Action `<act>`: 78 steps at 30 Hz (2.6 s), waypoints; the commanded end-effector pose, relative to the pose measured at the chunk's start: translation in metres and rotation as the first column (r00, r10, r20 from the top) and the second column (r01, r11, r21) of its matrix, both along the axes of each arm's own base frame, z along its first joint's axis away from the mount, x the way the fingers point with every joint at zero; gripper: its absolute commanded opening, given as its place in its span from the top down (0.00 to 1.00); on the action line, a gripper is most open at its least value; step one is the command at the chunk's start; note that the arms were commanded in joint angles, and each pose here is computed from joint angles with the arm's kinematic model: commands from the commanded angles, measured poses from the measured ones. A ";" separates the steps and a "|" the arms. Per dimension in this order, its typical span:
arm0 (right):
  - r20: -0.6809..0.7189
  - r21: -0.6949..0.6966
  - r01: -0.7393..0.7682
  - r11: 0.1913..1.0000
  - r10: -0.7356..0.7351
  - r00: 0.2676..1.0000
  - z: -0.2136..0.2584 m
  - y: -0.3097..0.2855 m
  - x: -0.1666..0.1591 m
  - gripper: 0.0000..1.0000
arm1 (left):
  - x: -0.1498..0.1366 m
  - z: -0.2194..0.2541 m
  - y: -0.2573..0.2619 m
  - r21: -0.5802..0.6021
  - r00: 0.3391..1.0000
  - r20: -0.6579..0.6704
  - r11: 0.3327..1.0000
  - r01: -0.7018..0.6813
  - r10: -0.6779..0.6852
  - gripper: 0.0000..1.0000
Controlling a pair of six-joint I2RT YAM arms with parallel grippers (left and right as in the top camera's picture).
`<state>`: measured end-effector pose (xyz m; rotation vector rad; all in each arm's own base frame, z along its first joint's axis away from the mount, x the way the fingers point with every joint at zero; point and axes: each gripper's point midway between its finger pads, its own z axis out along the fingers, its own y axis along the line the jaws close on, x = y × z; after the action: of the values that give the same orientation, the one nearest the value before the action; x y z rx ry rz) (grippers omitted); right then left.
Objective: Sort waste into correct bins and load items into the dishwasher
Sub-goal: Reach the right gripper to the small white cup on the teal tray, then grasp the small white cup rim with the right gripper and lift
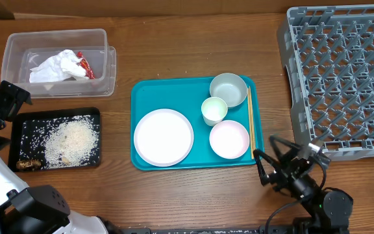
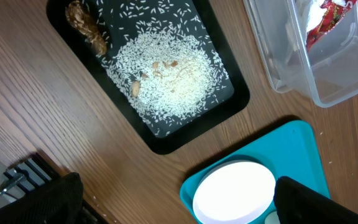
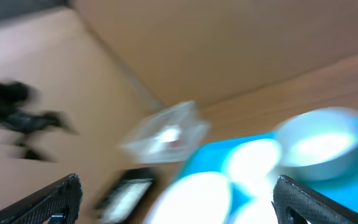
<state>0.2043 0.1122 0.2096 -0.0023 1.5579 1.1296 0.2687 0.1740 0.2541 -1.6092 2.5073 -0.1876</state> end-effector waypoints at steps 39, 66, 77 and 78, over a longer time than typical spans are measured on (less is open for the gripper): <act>-0.636 -0.677 -0.182 0.713 -0.443 0.631 -0.025 0.045 0.043 0.00 | -0.001 -0.001 0.000 0.007 1.000 -0.010 1.000 -0.012 0.012 0.00; -0.685 -0.697 -0.321 0.641 -0.462 0.563 -0.139 0.122 0.072 0.29 | -0.001 -0.001 -0.001 0.007 1.000 -0.010 1.000 -0.012 0.012 0.00; -0.678 -0.723 -0.306 0.620 -0.550 0.488 -0.169 0.113 0.072 0.39 | -0.001 -0.001 0.000 0.007 1.000 -0.010 1.000 -0.012 0.012 0.00; -0.673 -0.727 -0.299 0.618 -0.556 0.487 -0.169 0.112 0.073 0.42 | -0.001 -0.001 -0.001 0.007 1.000 -0.010 1.000 -0.011 0.011 0.00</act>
<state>0.2694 0.2248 0.0353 0.0961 2.8970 0.0859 0.2680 0.1751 0.2539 -1.6105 2.5078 -0.1763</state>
